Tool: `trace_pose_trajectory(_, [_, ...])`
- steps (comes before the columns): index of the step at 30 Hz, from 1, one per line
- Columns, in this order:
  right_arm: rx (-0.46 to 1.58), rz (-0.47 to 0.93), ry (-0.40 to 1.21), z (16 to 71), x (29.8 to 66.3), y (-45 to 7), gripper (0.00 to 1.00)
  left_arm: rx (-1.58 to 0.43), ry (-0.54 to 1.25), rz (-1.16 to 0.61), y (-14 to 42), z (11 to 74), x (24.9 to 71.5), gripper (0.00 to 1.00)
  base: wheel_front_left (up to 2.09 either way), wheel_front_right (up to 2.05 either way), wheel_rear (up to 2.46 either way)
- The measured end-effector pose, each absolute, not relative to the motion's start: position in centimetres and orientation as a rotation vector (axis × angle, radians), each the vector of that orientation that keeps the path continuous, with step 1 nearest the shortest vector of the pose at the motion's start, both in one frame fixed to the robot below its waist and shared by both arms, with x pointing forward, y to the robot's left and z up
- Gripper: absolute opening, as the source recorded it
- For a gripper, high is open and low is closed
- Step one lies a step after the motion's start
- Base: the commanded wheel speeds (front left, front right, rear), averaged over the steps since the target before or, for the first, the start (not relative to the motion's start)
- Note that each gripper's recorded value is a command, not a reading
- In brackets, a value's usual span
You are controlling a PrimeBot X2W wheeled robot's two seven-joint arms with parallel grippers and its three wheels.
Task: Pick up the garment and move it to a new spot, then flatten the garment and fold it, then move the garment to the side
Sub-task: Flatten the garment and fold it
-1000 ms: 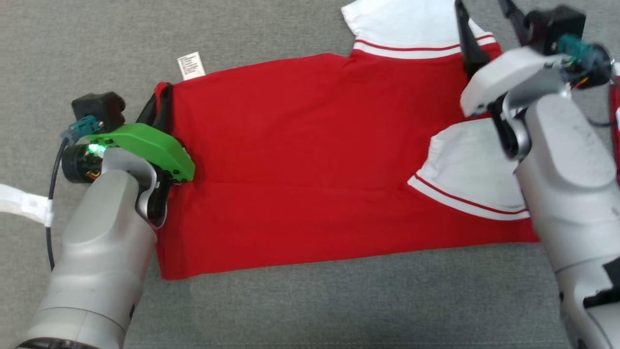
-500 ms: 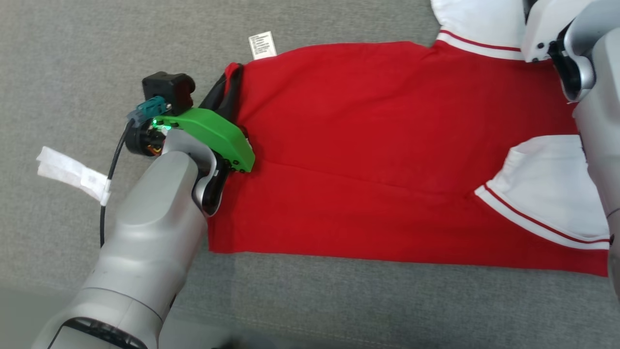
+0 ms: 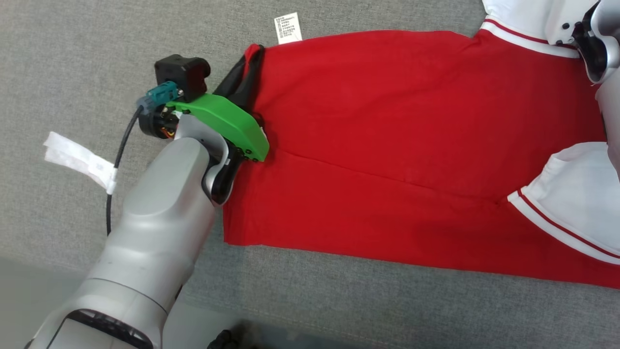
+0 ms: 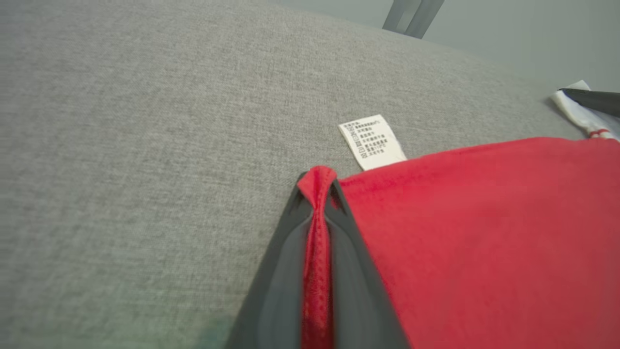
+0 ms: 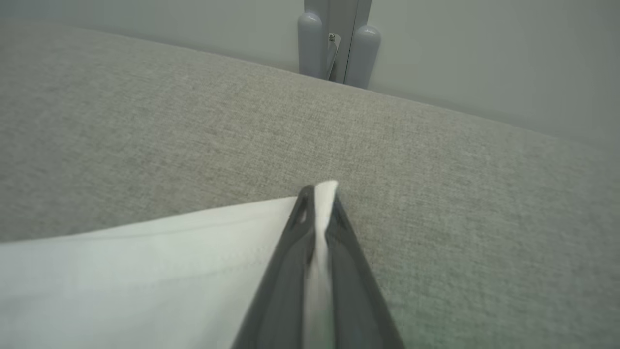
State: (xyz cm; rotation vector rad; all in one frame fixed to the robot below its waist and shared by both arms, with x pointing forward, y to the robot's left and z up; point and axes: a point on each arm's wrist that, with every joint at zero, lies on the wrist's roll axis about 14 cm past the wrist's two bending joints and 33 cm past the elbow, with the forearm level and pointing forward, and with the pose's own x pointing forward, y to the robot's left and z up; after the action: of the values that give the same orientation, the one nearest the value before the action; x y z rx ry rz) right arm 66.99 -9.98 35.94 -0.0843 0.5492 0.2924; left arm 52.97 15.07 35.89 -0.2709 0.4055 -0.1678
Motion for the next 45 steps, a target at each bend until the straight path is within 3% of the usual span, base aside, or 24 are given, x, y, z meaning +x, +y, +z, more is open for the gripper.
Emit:
trace_pose_trajectory(5, [-0.077,0.251,0.429,37.7,67.9,-11.8,0.00,-0.267,0.350,-0.156,15.9,37.3,54.3,0.00,0.00,0.00,0.00])
trace_pose_trajectory(11, [-0.022,0.171,0.177,43.1,69.5,-14.2,0.00,-0.217,0.225,-0.175,16.5,41.0,57.1,0.00,0.00,0.00,0.00])
trace_pose_trajectory(19, [0.049,0.133,0.065,45.8,67.6,-14.8,0.00,-0.157,0.158,-0.232,15.6,43.0,58.2,0.00,0.00,0.00,0.00])
trace_pose_trajectory(24, [0.132,0.088,0.033,46.7,64.6,-16.3,0.00,-0.144,0.162,-0.236,15.4,42.7,56.7,0.00,0.00,0.00,0.00])
trace_pose_trajectory(31, [0.268,0.021,0.004,46.8,57.8,-18.8,0.00,-0.142,0.211,-0.222,15.8,41.3,52.8,0.00,0.00,0.00,0.00])
trace_pose_trajectory(39, [0.319,-0.019,0.104,43.7,50.2,-20.1,0.00,-0.174,0.247,-0.210,15.3,40.6,49.1,0.00,0.00,0.00,0.00])
trace_pose_trajectory(40, [0.326,-0.027,0.116,43.3,49.6,-20.3,0.00,-0.186,0.254,-0.202,15.3,40.4,48.7,0.22,0.00,0.00,0.00])
trace_pose_trajectory(41, [0.334,-0.036,0.126,43.0,49.1,-20.5,0.10,-0.194,0.258,-0.194,15.3,40.2,48.4,0.46,0.00,0.00,0.00])
trace_pose_trajectory(42, [0.343,-0.045,0.138,42.7,48.6,-20.6,0.91,-0.204,0.262,-0.183,15.4,40.1,48.0,1.00,0.00,0.00,0.00])
trace_pose_trajectory(43, [0.348,-0.048,0.144,42.5,48.3,-20.6,1.00,-0.209,0.262,-0.174,15.4,40.1,47.8,1.00,0.00,0.00,0.00])
trace_pose_trajectory(45, [0.351,-0.053,0.147,42.5,48.1,-20.7,1.00,-0.220,0.250,-0.124,16.2,40.2,47.4,1.00,0.00,0.00,0.00])
